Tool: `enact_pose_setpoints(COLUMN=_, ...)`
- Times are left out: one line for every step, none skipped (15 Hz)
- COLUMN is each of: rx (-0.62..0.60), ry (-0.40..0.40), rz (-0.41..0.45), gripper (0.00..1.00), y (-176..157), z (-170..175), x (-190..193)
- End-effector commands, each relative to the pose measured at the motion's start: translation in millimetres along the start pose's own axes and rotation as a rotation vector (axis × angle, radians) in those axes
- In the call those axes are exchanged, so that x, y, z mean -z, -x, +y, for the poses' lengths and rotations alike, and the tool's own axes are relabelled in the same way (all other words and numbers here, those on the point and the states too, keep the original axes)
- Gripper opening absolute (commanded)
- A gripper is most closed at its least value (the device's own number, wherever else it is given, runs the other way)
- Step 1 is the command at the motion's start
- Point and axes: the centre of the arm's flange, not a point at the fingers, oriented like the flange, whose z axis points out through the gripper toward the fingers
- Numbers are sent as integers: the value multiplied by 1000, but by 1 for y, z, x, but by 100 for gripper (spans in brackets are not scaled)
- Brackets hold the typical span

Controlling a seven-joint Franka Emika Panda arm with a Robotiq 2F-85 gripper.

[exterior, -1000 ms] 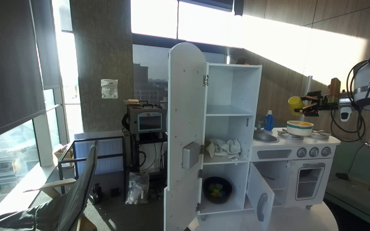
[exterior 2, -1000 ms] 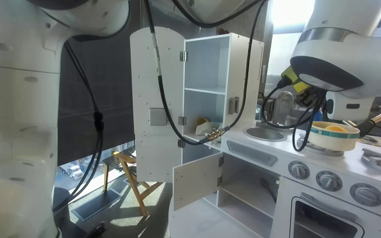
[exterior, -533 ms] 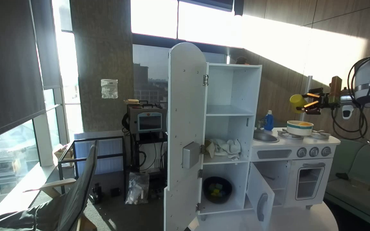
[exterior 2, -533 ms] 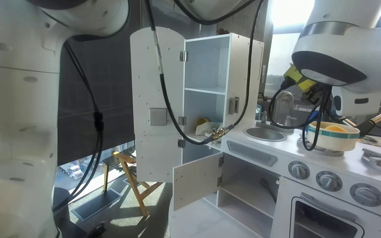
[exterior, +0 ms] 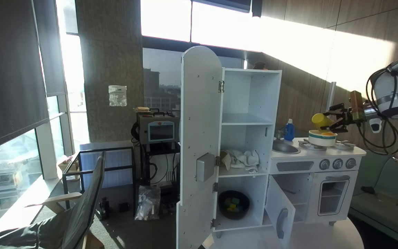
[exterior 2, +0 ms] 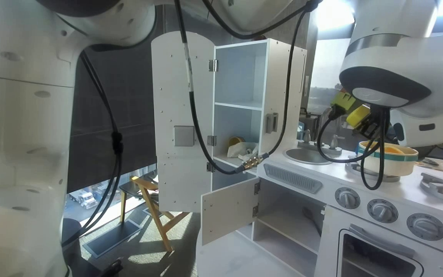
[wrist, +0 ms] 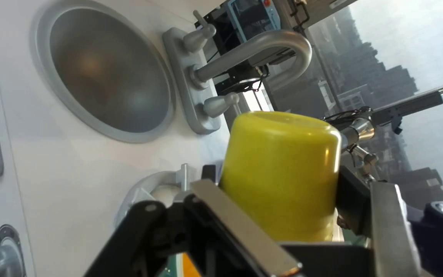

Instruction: Take the yellow cup out of the sink

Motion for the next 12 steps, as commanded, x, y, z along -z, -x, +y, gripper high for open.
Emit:
enact_pose_setpoints(rx=132, ry=49, rz=148, gripper=50, y=1, z=-5, x=3)
enact_pose_setpoints(rx=169, ry=58, rz=188, gripper=50, y=-3, z=-5, x=2)
enact_pose_setpoints(rx=209, ry=56, rz=223, gripper=50, y=62, z=-19, x=30)
enact_pose_setpoints(rx=251, ry=70, rz=266, gripper=50, y=67, z=-23, x=27)
enact_pose_setpoints(rx=314, ry=67, rz=299, gripper=50, y=81, z=-30, x=29)
enact_pose_setpoints(rx=371, ry=66, rz=329, gripper=50, y=99, z=-39, x=32)
enact_pose_setpoints(rx=430, ry=63, rz=357, gripper=50, y=118, z=-48, x=35)
enact_pose_setpoints(rx=495, ry=60, rz=376, gripper=50, y=138, z=-58, x=40)
enact_pose_setpoints(rx=564, ry=74, rz=395, gripper=50, y=163, z=-67, x=41)
enact_pose_setpoints(rx=628, ry=93, rz=423, gripper=50, y=190, z=-75, x=43)
enact_pose_setpoints(rx=686, ry=116, rz=454, gripper=50, y=214, z=-79, x=41)
enact_pose_setpoints(rx=740, ry=138, rz=487, gripper=50, y=237, z=-82, x=37)
